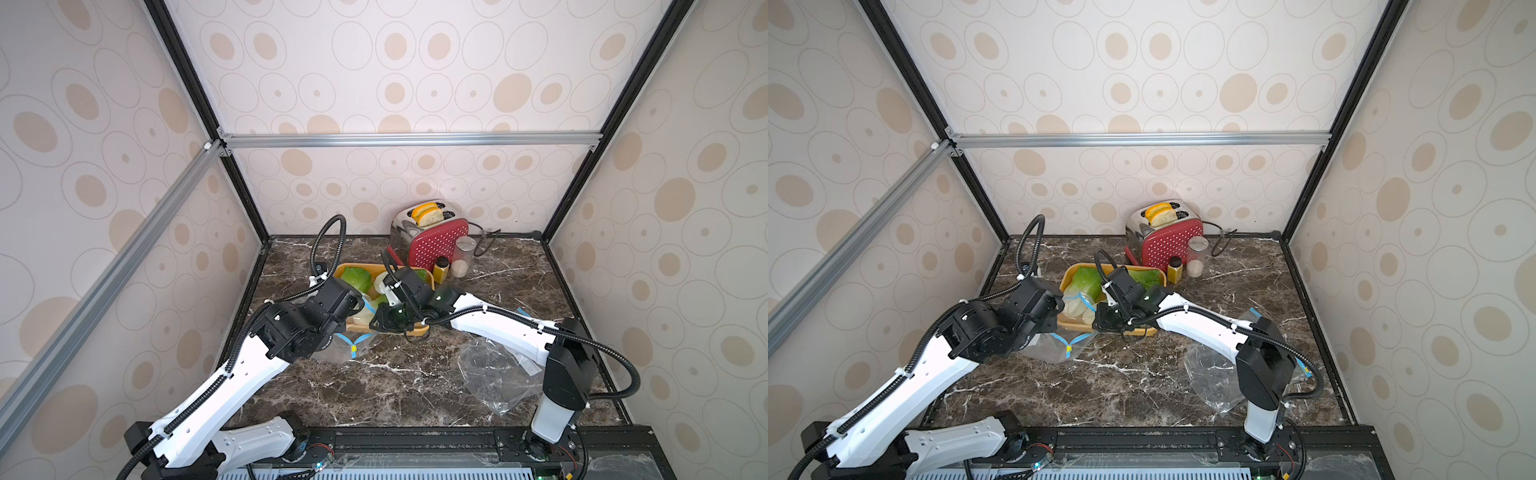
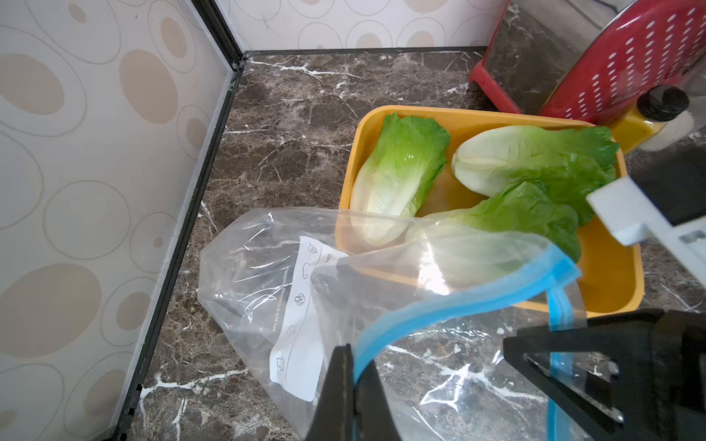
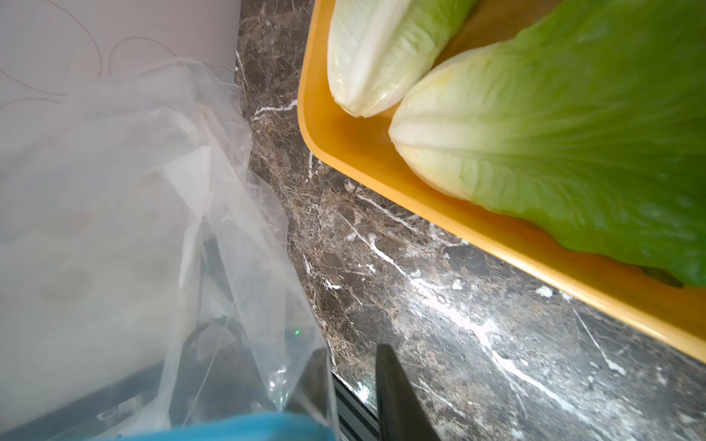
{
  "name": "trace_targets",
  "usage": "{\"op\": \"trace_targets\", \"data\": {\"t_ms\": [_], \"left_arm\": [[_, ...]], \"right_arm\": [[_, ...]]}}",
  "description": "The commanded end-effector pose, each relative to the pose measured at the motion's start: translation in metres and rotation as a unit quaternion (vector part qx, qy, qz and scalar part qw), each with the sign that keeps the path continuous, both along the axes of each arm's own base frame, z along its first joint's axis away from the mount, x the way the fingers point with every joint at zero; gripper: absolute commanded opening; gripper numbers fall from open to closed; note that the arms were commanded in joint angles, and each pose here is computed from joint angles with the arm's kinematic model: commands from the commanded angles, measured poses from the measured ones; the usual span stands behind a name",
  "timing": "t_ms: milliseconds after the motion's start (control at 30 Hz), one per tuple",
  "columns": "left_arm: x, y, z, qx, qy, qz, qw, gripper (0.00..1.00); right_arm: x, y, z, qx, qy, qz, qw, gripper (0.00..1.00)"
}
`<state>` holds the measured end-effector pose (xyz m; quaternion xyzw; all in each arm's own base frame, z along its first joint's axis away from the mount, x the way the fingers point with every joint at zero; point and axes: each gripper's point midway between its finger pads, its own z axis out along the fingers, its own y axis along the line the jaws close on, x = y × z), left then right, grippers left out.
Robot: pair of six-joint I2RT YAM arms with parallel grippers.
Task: Put the chinese cabbages into a zipper bag and zip it
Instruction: Open the zipper of the food storage bag at the center of the board, then pick up the Chinese cabbage from the basket.
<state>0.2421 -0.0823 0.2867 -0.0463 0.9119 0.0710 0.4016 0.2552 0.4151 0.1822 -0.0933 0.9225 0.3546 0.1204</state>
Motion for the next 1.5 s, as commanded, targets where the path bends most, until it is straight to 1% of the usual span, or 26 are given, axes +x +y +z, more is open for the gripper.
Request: {"op": "trace_targets", "data": {"t_ms": [0,100,233,300,400,533,633,800,833,933,1000,1033,1167,1300,1400,1467], "left_arm": [[-0.001,0.017,0.009,0.029,-0.01,0.023,0.999,0.0],[0.002,0.016,0.006,0.029,-0.006,0.019,0.999,0.0],[0.0,0.023,0.001,0.04,0.006,0.027,0.999,0.0],[0.0,0.023,-0.003,0.038,0.009,0.023,0.999,0.0],[0.0,0.024,-0.008,0.041,0.016,0.023,0.999,0.0],[0.0,0.03,-0.018,0.053,0.038,0.031,0.997,0.0],[0.0,0.038,-0.028,0.053,0.059,0.045,0.996,0.0],[0.005,0.045,-0.037,0.053,0.071,0.054,0.995,0.0],[0.006,0.044,-0.037,0.052,0.071,0.051,0.995,0.0],[0.013,0.037,-0.039,0.047,0.067,0.038,0.996,0.0],[0.018,0.025,-0.041,0.026,0.063,0.013,0.998,0.0],[0.021,0.019,-0.041,0.014,0.059,0.003,0.998,0.0],[0.027,0.004,-0.044,-0.012,0.058,-0.021,0.998,0.0],[0.032,-0.01,-0.056,-0.036,0.069,-0.037,0.996,0.0],[0.035,-0.022,-0.065,-0.062,0.075,-0.049,0.994,0.0],[0.038,-0.031,-0.07,-0.08,0.075,-0.058,0.992,0.0]], "right_arm": [[0.001,0.01,0.012,0.007,-0.015,0.007,1.0,0.27],[0.0,0.015,0.025,0.027,-0.025,0.02,0.999,0.31],[-0.001,0.017,0.047,0.051,-0.046,0.029,0.997,0.4],[-0.004,0.018,0.06,0.07,-0.057,0.038,0.995,0.47],[-0.008,0.02,0.084,0.097,-0.074,0.055,0.991,0.55],[-0.011,0.01,0.107,0.114,-0.091,0.061,0.987,0.61],[-0.006,-0.008,0.112,0.107,-0.094,0.05,0.989,0.66],[0.013,-0.049,0.096,0.089,-0.08,0.013,0.993,0.73],[0.017,-0.056,0.092,0.087,-0.079,0.01,0.993,0.76],[0.033,-0.083,0.064,0.048,-0.075,-0.001,0.996,0.82],[0.045,-0.098,0.044,0.025,-0.07,-0.005,0.997,0.85],[0.052,-0.103,0.035,0.023,-0.063,-0.007,0.998,0.86],[0.073,-0.11,0.008,0.037,-0.04,-0.011,0.998,0.91],[0.083,-0.098,-0.008,0.043,-0.031,0.019,0.998,0.94],[0.092,-0.094,-0.029,0.03,-0.017,0.021,0.999,0.95],[0.098,-0.09,-0.036,0.029,-0.012,0.024,0.999,0.95]]}}
